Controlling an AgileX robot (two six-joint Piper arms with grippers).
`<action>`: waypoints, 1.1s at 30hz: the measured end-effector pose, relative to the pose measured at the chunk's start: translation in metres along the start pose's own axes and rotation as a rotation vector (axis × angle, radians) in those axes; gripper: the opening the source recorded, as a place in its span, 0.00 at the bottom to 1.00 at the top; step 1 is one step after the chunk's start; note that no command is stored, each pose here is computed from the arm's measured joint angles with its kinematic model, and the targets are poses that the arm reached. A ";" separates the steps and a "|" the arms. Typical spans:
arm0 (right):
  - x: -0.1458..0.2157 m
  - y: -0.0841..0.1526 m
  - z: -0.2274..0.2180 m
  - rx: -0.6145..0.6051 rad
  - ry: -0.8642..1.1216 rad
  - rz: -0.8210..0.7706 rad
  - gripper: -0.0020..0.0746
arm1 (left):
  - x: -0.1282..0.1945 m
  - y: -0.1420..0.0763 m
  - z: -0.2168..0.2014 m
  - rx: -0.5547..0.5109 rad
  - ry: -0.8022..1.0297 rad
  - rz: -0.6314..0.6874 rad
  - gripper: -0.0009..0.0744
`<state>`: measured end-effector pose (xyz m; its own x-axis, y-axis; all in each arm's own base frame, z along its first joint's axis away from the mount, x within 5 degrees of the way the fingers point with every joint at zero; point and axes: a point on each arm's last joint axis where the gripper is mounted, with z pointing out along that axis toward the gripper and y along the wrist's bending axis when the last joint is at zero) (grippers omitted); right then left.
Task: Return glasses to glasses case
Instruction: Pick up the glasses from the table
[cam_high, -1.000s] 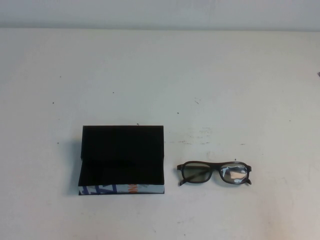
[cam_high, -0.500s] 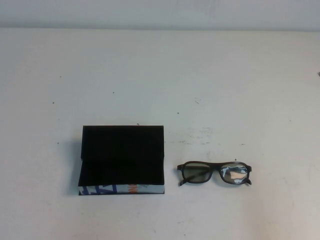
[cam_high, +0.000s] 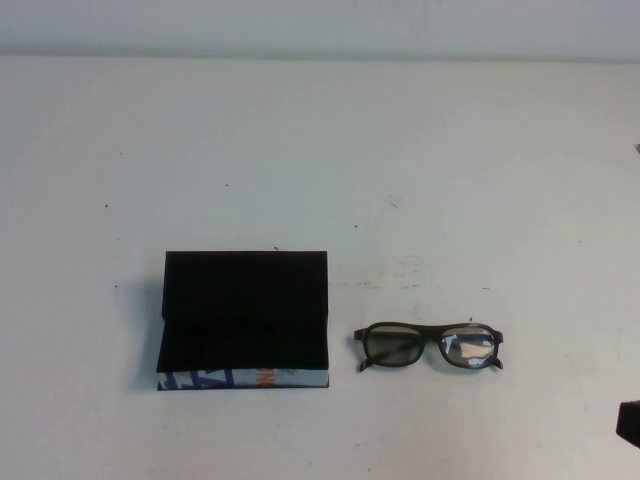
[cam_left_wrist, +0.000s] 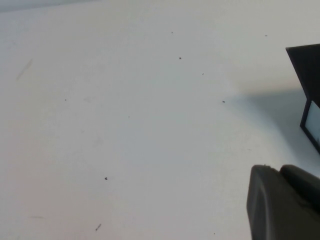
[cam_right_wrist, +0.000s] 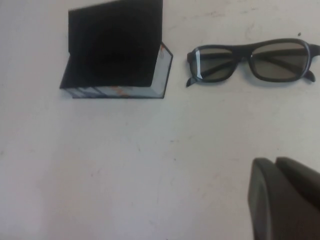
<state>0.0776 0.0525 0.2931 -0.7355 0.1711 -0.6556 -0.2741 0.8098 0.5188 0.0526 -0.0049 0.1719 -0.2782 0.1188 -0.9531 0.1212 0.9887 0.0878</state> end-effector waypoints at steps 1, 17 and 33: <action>-0.006 0.000 0.003 0.002 0.028 -0.022 0.01 | 0.000 0.000 0.000 0.000 0.000 0.000 0.01; -0.067 0.019 0.082 -0.127 0.412 -0.541 0.01 | 0.000 0.000 0.000 0.000 0.000 0.000 0.01; -0.105 0.016 0.189 -0.153 0.717 -1.192 0.48 | 0.000 0.000 0.000 0.000 0.000 0.000 0.01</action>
<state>0.2674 0.1539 0.2662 -0.1553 -0.9263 -0.3432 -0.9805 0.1869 -0.0608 0.0526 -0.0049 0.1719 -0.2782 0.1188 -0.9531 0.1212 0.9887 0.0878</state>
